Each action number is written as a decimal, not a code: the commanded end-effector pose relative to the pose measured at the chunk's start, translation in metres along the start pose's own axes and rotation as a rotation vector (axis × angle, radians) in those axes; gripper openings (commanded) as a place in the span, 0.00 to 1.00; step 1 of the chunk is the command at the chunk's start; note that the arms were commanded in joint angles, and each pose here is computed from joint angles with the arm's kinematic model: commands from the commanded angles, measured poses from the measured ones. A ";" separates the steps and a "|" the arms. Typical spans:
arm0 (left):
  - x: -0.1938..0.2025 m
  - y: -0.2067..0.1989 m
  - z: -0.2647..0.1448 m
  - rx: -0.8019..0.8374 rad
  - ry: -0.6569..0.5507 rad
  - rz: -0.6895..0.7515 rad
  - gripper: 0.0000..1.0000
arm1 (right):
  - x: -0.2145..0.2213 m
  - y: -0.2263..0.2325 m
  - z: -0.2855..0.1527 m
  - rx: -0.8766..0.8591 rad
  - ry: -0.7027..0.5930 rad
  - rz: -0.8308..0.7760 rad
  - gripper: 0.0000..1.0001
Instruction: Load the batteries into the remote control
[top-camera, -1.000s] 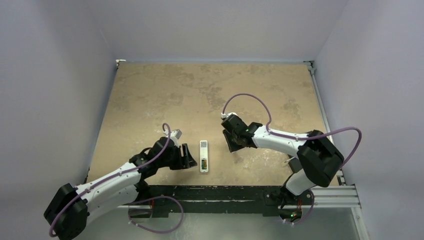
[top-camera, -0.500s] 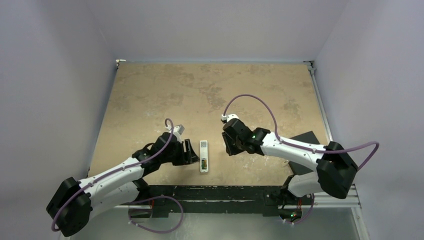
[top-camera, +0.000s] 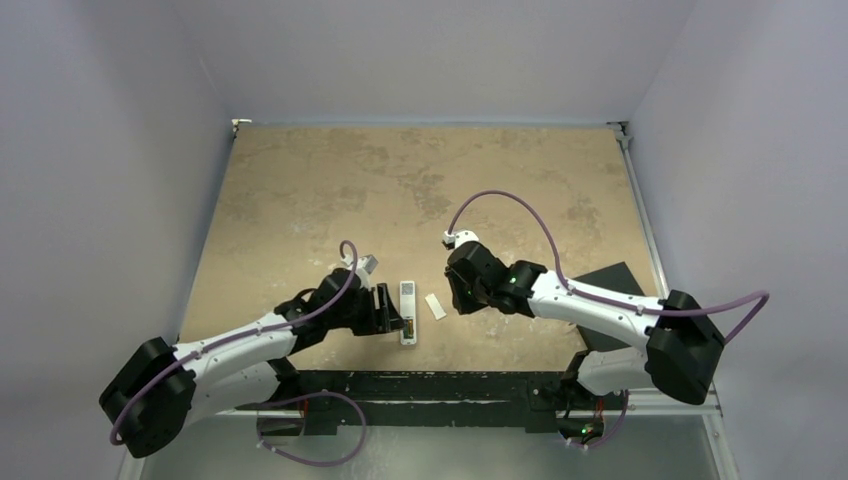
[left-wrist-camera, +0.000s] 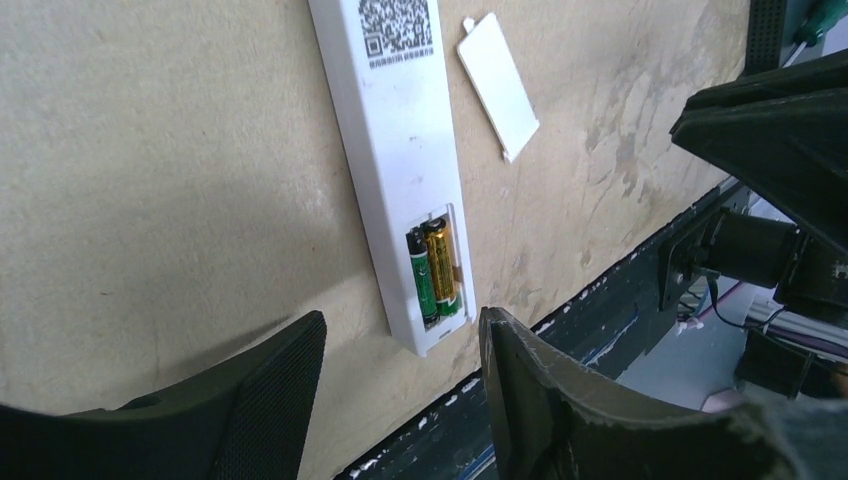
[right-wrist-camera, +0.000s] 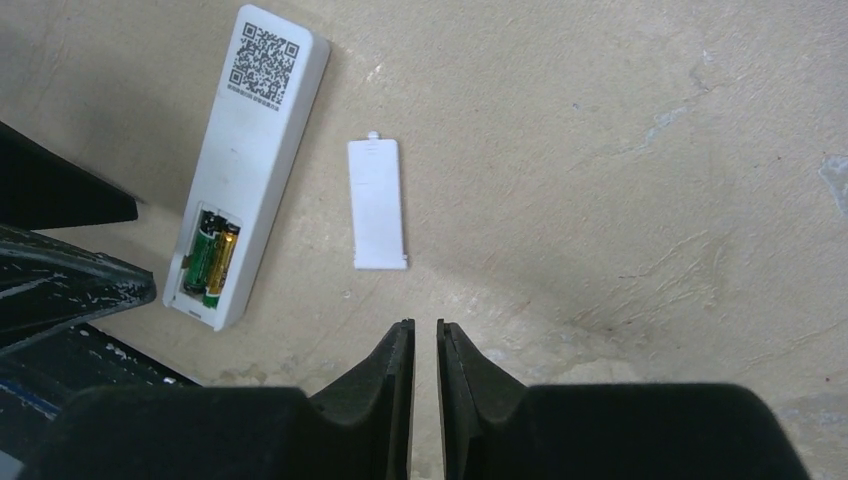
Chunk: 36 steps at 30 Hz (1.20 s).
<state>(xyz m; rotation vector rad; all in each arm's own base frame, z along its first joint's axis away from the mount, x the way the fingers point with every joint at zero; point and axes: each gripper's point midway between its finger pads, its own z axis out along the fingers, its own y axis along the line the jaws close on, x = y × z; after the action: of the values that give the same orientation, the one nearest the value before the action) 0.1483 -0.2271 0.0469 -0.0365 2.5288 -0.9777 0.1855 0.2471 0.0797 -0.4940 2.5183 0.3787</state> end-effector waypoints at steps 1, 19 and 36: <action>0.001 -0.016 0.006 0.064 -0.005 -0.004 0.57 | 0.001 0.005 -0.003 -0.028 -0.016 0.010 0.21; 0.007 -0.022 0.017 0.079 0.005 -0.010 0.57 | 0.004 0.018 0.022 -0.054 -0.006 0.017 0.51; 0.011 -0.032 0.022 0.104 0.014 -0.014 0.57 | 0.004 0.037 0.048 -0.046 0.031 -0.035 0.56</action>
<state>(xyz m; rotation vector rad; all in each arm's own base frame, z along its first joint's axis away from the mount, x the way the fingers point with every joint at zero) 0.1392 -0.2592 0.0421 -0.0061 2.5314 -1.0765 0.1786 0.2749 0.0277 -0.5719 2.5904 0.3607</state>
